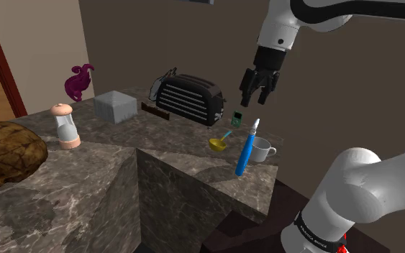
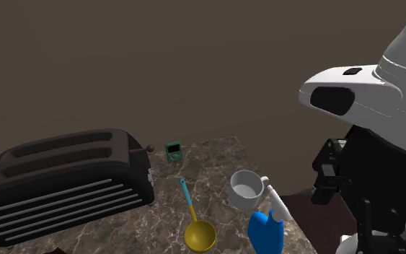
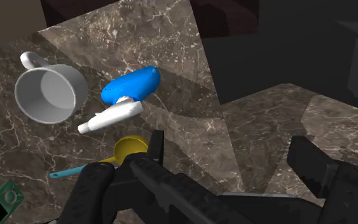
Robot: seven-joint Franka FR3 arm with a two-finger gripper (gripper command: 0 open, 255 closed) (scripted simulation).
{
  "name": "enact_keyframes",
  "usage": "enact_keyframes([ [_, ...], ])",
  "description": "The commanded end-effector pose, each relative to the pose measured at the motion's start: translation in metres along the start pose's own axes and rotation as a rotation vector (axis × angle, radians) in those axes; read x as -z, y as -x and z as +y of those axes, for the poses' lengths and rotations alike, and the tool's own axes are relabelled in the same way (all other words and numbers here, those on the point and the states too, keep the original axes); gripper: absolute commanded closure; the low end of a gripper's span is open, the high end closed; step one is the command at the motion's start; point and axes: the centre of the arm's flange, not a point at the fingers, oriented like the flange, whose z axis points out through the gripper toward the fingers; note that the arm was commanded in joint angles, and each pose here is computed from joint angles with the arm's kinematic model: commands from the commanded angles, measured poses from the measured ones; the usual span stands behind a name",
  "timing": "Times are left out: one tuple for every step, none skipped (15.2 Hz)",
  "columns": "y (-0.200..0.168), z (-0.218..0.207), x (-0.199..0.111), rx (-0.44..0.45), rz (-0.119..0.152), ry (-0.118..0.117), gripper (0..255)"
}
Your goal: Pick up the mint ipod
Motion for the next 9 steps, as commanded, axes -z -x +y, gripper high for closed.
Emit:
enact_keyframes([
  [0.0, 0.0, 0.0, 0.0, 0.0, 0.0, 0],
  [-0.01, 0.007, -0.005, -0.016, 0.001, 0.002, 0],
  [-0.02, 0.013, -0.01, -0.031, 0.001, 0.004, 0],
  [-0.029, 0.02, -0.016, -0.047, 0.002, 0.006, 0],
  [-0.039, 0.027, -0.021, -0.063, 0.002, 0.008, 0],
  [-0.048, 0.034, -0.026, -0.079, 0.003, 0.01, 0],
  [-0.058, 0.042, -0.031, -0.094, 0.004, 0.012, 0],
  [-0.067, 0.049, -0.036, -0.11, 0.004, 0.014, 0],
  [-0.076, 0.057, -0.041, -0.126, 0.005, 0.016, 0],
])
